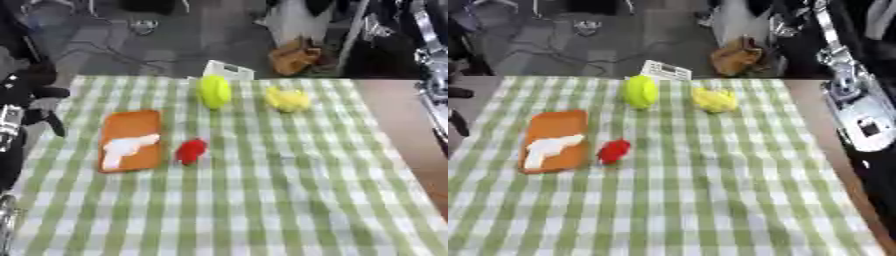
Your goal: Pick up objects on the table and place them in the box.
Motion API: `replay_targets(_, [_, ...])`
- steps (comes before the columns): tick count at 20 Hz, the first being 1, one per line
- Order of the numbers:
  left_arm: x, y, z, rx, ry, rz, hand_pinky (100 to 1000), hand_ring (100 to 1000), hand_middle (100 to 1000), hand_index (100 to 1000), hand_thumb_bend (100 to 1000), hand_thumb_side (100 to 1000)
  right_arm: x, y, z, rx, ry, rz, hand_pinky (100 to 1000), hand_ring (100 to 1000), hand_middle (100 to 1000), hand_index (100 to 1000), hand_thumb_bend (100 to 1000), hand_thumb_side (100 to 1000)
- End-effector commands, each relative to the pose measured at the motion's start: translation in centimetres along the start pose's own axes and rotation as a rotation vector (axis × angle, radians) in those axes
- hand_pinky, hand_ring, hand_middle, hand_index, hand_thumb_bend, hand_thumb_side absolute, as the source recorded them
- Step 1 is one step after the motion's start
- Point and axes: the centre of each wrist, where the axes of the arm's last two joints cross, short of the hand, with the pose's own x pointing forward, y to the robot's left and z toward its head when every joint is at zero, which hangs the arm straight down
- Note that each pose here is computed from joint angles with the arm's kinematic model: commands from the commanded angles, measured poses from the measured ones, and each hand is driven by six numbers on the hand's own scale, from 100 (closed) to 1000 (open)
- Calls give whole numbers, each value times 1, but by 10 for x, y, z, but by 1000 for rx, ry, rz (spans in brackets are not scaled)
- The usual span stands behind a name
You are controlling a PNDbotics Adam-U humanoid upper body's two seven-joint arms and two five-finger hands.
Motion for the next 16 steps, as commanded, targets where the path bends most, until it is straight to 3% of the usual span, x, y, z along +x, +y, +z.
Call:
replay_targets(1, [6, 3, -3, -1, -26, -12, 320, 701, 832, 795, 100, 924, 3, -11, -5, -12, -20, 23, 543, 704, 813, 831, 100, 482])
replay_targets(11, [6, 3, -3, -2, -26, -13, 319, 700, 832, 795, 100, 925, 2, -12, -6, -3, -18, 31, 545, 706, 812, 832, 100, 485])
replay_targets(16, [6, 3, -3, -7, -26, -13, 318, 698, 832, 795, 100, 926, -12, -7, -9, 129, 33, 130, 575, 733, 827, 841, 100, 503])
